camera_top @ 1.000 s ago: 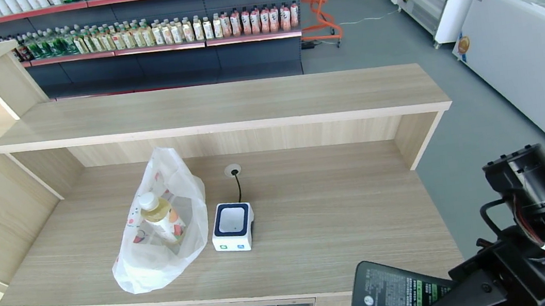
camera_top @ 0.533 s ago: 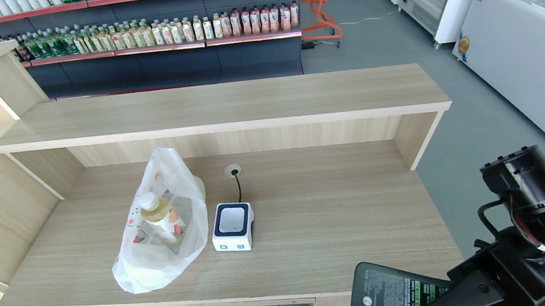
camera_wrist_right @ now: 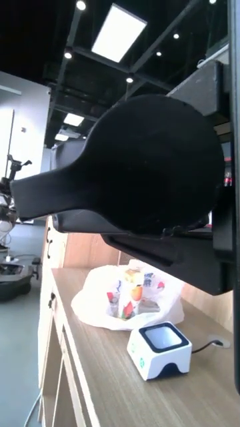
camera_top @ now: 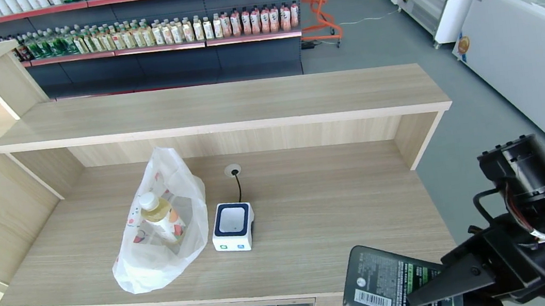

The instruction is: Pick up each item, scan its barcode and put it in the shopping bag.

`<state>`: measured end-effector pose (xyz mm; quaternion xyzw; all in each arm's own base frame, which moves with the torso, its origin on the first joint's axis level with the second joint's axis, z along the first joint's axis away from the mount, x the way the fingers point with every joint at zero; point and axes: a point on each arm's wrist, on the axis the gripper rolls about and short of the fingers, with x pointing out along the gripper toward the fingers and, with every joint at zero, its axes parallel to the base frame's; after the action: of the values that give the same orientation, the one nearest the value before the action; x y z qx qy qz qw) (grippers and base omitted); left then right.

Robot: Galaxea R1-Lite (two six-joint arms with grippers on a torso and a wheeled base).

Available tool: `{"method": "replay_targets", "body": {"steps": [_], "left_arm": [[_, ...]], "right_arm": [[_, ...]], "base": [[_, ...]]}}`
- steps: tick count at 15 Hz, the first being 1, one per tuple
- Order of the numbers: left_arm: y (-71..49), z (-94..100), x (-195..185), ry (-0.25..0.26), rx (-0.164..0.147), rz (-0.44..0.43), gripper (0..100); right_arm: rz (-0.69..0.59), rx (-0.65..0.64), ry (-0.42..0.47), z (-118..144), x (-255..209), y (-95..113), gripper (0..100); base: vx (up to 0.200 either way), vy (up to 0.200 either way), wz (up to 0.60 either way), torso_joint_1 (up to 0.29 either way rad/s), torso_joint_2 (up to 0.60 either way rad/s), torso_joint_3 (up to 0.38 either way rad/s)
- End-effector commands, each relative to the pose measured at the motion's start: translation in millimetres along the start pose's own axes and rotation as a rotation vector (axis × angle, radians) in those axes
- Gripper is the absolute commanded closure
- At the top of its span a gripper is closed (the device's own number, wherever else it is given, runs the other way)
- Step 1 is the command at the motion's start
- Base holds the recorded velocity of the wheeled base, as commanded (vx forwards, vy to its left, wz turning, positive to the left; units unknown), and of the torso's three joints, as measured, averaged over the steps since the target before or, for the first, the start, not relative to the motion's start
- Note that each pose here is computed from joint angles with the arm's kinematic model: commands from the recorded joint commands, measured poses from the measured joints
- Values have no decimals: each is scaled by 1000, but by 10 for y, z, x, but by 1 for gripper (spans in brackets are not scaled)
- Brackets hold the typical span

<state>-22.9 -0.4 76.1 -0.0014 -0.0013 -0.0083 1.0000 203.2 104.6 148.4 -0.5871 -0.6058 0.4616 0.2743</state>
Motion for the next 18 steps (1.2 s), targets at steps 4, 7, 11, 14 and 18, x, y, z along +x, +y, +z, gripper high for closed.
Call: {"method": "replay_targets", "body": {"steps": [4, 7, 11, 14, 18], "left_arm": [[0, 0, 0, -1, 0, 0, 0], [0, 0, 0, -1, 0, 0, 0], [0, 0, 0, -1, 0, 0, 0], [0, 0, 0, -1, 0, 0, 0], [0, 0, 0, -1, 0, 0, 0]], "right_arm": [[103, 442, 220, -142, -331, -99, 100], [156, 819, 412, 150, -782, -54, 100], [14, 1435, 479, 31, -849, -263, 100], [-169, 1890, 550, -171, -980, -430, 100], [-381, 2423, 557, -367, -1044, -114, 100]], "base": [[0, 0, 0, 0, 0, 0], [0, 0, 0, 0, 0, 0], [0, 0, 0, 0, 0, 0], [0, 0, 0, 0, 0, 0], [0, 0, 0, 0, 0, 0]]}}
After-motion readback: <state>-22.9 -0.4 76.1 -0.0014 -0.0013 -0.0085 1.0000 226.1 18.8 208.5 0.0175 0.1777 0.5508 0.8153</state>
